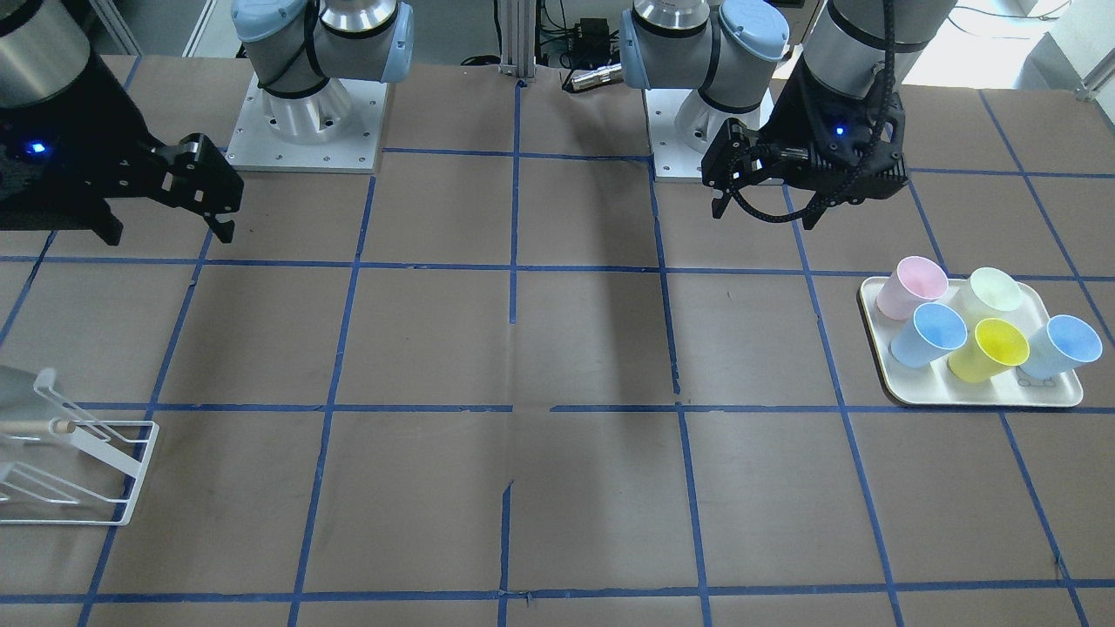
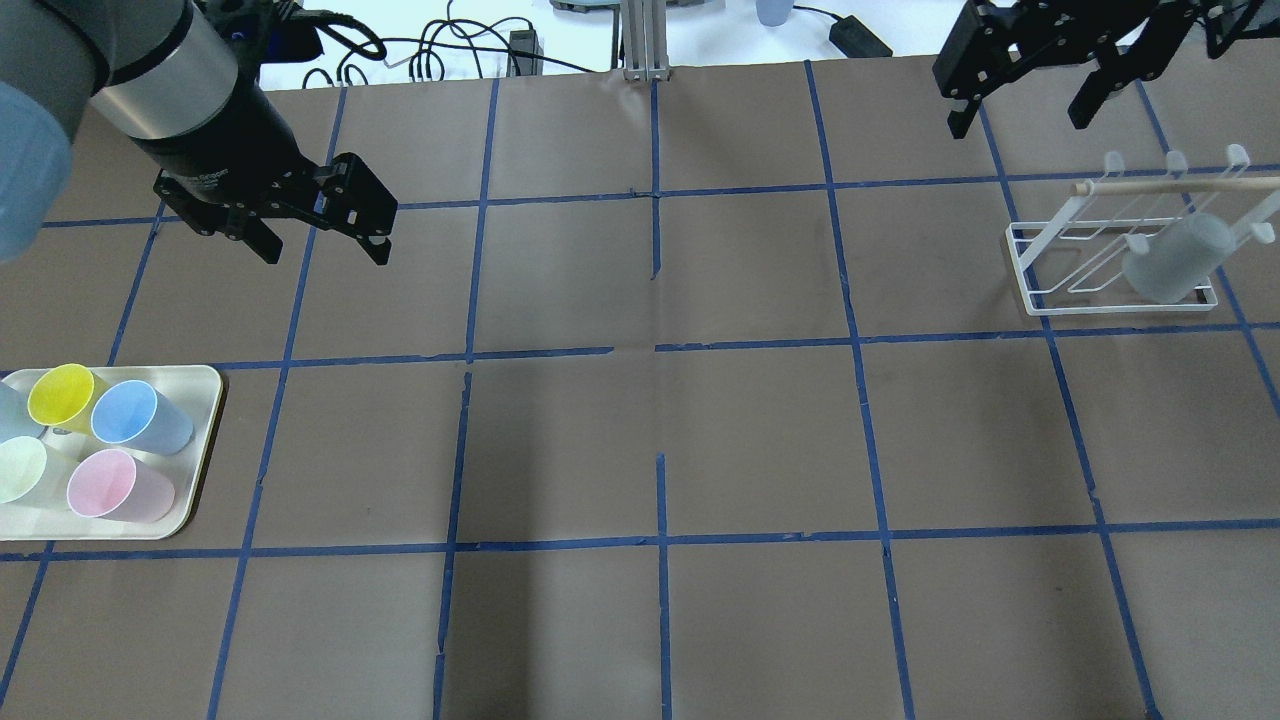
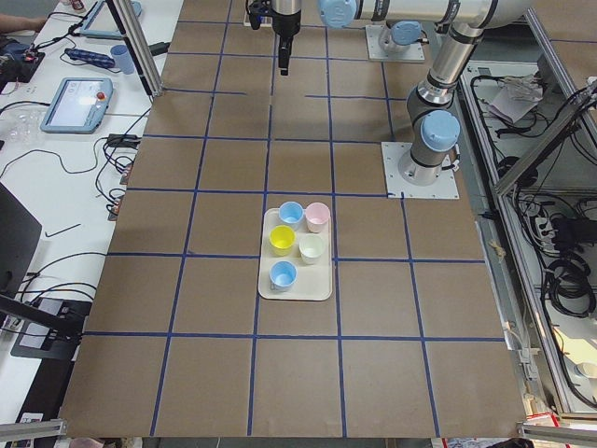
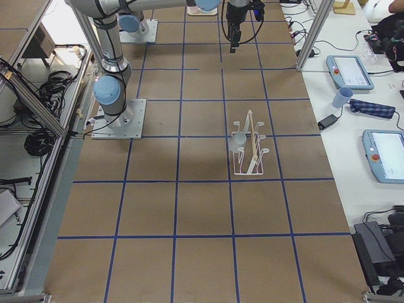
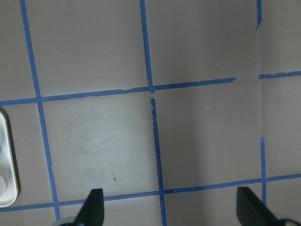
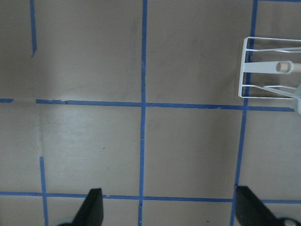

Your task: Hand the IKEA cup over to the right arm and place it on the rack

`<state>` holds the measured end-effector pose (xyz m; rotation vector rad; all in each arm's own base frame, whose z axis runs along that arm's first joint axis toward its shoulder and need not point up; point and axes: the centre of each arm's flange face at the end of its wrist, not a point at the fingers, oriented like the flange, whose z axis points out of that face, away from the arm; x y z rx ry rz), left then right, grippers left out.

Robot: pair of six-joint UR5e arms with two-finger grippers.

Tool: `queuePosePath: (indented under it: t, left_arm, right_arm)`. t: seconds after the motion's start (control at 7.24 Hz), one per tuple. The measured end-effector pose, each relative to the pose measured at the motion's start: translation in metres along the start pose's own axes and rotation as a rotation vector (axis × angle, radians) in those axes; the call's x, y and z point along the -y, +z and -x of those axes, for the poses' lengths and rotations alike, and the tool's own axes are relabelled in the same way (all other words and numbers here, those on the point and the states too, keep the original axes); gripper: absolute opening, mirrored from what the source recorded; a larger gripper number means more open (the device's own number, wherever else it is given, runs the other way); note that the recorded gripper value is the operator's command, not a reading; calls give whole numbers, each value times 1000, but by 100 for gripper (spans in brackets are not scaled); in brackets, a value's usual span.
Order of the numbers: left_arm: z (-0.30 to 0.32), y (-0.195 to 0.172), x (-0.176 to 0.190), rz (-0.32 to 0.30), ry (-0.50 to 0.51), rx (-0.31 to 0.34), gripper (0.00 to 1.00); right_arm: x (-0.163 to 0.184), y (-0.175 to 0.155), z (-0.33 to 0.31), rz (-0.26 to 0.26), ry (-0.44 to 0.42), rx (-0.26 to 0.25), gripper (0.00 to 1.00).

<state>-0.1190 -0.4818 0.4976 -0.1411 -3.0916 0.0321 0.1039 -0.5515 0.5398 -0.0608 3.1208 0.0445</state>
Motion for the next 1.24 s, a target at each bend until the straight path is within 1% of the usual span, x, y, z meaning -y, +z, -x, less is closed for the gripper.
queuePosePath:
  t: [0.14, 0.28, 0.55, 0.83, 0.97, 1.24]
  left_arm:
    - [0, 0, 0, 0, 1, 0, 100]
    - [0, -2, 1, -5, 1, 1, 100]
    - [1, -2, 1, -8, 2, -2, 100]
    - [1, -1, 0, -10, 34, -5, 100]
    - [2, -1, -1, -12, 48, -4, 100]
    - [2, -4, -4, -11, 54, 4, 100]
  right_arm:
    - [0, 1, 19, -1, 15, 37, 100]
    - [0, 2, 34, -7, 26, 53, 100]
    - [-1, 1, 48, -19, 23, 46, 100]
    - [-3, 0, 50, -21, 15, 32, 100]
    - [-3, 1, 49, -17, 7, 17, 100]
    - [-4, 5, 49, -7, -7, 4, 100]
